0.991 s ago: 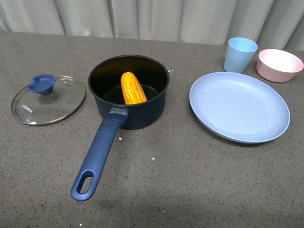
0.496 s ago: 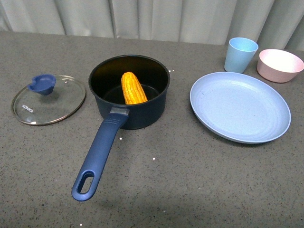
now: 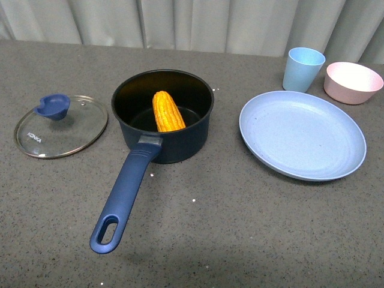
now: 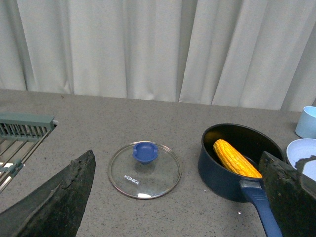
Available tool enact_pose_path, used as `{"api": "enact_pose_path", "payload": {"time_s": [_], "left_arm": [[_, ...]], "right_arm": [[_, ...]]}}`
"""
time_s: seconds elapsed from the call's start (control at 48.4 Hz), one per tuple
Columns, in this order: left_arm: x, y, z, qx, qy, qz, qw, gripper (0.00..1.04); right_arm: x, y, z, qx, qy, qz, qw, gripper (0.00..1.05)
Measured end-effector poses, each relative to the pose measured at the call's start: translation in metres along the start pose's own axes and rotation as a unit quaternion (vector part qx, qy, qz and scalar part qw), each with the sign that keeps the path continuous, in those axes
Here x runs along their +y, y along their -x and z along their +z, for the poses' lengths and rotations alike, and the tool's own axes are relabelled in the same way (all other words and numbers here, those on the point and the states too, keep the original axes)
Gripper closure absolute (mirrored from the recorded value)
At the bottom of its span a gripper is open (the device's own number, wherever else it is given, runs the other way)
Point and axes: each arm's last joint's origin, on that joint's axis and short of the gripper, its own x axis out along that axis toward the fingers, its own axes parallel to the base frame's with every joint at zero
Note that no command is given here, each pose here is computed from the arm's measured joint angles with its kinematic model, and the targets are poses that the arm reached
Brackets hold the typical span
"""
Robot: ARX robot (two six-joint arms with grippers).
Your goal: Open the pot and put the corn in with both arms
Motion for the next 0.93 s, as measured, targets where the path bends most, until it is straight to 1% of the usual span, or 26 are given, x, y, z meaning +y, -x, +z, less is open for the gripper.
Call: {"api": "enact_pose_path", "payload": {"time_s": [0.041, 0.103, 0.186, 0.248, 0.289, 0.372, 0.93], "left_arm": [[0.0000, 0.0000, 0.0000, 0.000, 0.000, 0.000, 1.000, 0.06], [0.0000, 0.0000, 0.0000, 0.000, 0.000, 0.000, 1.000, 0.06], [0.0000, 0.0000, 0.0000, 0.000, 0.000, 0.000, 1.000, 0.06], [0.0000, 0.0000, 0.0000, 0.000, 0.000, 0.000, 1.000, 0.06], [0.0000, 0.0000, 0.0000, 0.000, 0.000, 0.000, 1.000, 0.06], [0.0000, 0.0000, 0.0000, 0.000, 0.000, 0.000, 1.000, 0.06], [0.0000, 0.0000, 0.0000, 0.000, 0.000, 0.000, 1.000, 0.06]], "right_arm": [[0.0000, 0.0000, 0.0000, 0.000, 0.000, 0.000, 1.000, 0.47], [0.0000, 0.0000, 0.0000, 0.000, 0.000, 0.000, 1.000, 0.36], [0.0000, 0.0000, 0.0000, 0.000, 0.000, 0.000, 1.000, 0.26], [0.0000, 0.0000, 0.0000, 0.000, 0.000, 0.000, 1.000, 0.12], [0.0000, 0.0000, 0.0000, 0.000, -0.001, 0.000, 1.000, 0.07], [0.0000, 0.0000, 0.0000, 0.000, 0.000, 0.000, 1.000, 0.10], [0.0000, 0.0000, 0.0000, 0.000, 0.000, 0.000, 1.000, 0.09]]}}
